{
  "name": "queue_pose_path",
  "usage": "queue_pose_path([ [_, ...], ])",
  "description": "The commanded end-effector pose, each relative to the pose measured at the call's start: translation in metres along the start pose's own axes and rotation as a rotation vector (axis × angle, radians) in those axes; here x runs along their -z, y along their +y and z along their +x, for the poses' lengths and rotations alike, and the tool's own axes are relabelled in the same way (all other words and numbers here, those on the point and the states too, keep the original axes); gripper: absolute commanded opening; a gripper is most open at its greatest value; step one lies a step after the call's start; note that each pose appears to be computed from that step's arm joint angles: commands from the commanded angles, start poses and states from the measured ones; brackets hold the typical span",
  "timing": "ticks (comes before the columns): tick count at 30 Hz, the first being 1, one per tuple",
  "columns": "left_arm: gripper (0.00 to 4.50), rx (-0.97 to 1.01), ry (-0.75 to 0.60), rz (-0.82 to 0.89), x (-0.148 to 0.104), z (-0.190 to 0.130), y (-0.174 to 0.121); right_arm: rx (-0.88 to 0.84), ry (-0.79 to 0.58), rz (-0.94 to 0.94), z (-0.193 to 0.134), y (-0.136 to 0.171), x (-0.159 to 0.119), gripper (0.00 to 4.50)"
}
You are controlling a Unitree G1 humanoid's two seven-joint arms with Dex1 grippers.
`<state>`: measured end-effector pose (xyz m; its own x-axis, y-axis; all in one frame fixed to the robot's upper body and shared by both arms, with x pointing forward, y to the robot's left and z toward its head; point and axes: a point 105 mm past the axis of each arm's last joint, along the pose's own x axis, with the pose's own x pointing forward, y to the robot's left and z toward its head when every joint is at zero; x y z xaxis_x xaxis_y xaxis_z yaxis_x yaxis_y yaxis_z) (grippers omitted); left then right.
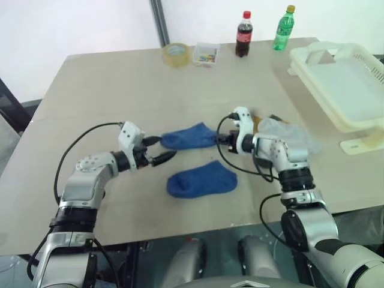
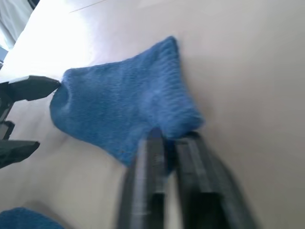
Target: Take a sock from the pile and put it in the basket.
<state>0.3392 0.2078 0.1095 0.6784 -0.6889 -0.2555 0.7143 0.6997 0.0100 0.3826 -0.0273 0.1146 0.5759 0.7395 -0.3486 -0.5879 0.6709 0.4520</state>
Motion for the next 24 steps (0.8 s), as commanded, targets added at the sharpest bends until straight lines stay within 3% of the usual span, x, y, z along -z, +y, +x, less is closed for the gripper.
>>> queue_pose_path([
  [1,4.50,-0.057,-0.053,-0.060,-0.012,-0.005,0.006,-0.030,-0.038,-0.028,-0.002,0.007,-0.009,0.08],
  [5,4.50,-0.241,0.003,-0.233,-0.005,0.005,0.031,-0.031,-0.038,-0.041,-0.001,0.008,-0.008,0.08],
  [14,4.50,-0.266,0.169,-0.469,0.008,0.021,0.029,-0.028,-0.036,-0.083,-0.001,0.009,-0.005,0.08],
  [18,4.50,-0.231,0.217,-0.478,0.012,0.021,0.025,-0.025,-0.039,-0.086,-0.001,0.008,-0.005,0.08],
  [21,3.75,-0.194,0.238,-0.491,0.014,0.020,0.019,-0.020,-0.041,-0.090,-0.001,0.007,-0.005,0.00],
  [24,2.41,-0.169,0.270,-0.503,0.017,0.019,0.013,-0.018,-0.043,-0.092,-0.001,0.007,-0.006,0.00],
])
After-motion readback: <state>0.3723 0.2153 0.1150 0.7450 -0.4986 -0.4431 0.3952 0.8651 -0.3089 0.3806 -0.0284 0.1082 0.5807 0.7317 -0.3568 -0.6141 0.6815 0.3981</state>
